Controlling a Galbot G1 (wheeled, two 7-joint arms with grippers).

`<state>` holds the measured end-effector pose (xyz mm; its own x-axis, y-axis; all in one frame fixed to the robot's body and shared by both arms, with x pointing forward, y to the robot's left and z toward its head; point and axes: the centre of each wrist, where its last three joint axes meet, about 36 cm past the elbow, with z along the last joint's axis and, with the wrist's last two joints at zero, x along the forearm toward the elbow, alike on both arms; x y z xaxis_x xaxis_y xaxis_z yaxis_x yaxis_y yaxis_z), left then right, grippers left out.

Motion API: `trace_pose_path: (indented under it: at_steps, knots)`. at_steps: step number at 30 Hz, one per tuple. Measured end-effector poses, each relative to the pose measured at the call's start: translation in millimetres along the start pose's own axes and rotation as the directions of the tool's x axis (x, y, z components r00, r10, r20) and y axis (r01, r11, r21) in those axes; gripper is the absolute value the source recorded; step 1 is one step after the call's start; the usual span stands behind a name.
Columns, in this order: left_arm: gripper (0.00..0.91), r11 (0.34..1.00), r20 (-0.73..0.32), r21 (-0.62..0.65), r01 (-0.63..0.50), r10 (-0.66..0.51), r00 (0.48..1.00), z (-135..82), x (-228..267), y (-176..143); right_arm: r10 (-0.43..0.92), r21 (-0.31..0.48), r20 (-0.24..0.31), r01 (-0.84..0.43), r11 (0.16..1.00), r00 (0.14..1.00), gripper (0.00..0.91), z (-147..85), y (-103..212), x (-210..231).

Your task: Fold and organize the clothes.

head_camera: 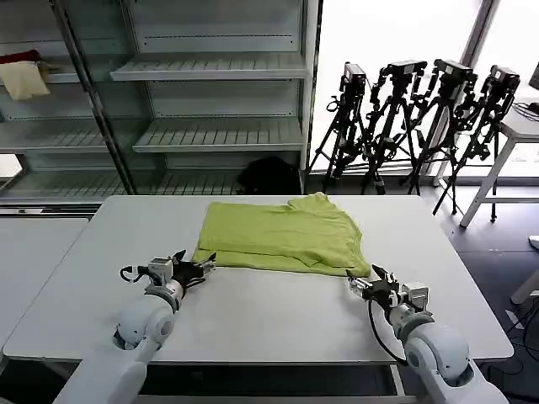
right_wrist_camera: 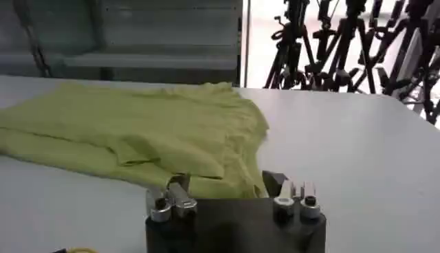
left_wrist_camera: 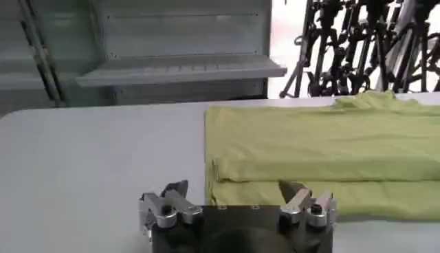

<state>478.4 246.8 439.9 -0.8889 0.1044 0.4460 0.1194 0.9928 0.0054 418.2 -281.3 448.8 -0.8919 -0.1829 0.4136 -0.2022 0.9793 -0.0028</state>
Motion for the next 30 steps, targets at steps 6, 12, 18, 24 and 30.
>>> trace_pose_path:
  at_steps: [6, 12, 18, 24, 30]
  knots:
    - [0.353, 1.0, -0.011, 0.001, 0.003, -0.003, 1.0, 3.8, -2.9, 0.9, -0.007, 0.003, -0.011, 0.007, 1.0, 1.0, 0.574, 3.7, 2.8, -2.5]
    - [0.202, 1.0, -0.021, 0.003, 0.001, -0.001, 1.0, 7.0, -4.9, 3.4, -0.004, 0.01, -0.018, 0.005, 1.0, 1.0, 0.484, 5.8, 2.3, -5.0]
    - [0.02, 1.0, -0.026, 0.001, -0.004, 0.004, 1.0, 8.7, -5.8, 4.8, -0.001, 0.012, -0.022, 0.002, 1.0, 1.0, 0.423, 6.8, 0.3, -4.6]
    - [0.0, 1.0, -0.026, -0.013, -0.016, 0.015, 1.0, 9.1, -5.4, 5.6, 0.008, 0.014, -0.025, -0.008, 1.0, 1.0, 0.0, 6.9, -4.5, -3.8]
    - [0.0, 0.999, -0.022, -0.037, -0.024, 0.023, 0.999, 8.1, -5.1, 5.6, 0.01, 0.019, -0.015, -0.01, 1.0, 1.0, 0.0, 2.9, -5.9, -2.1]
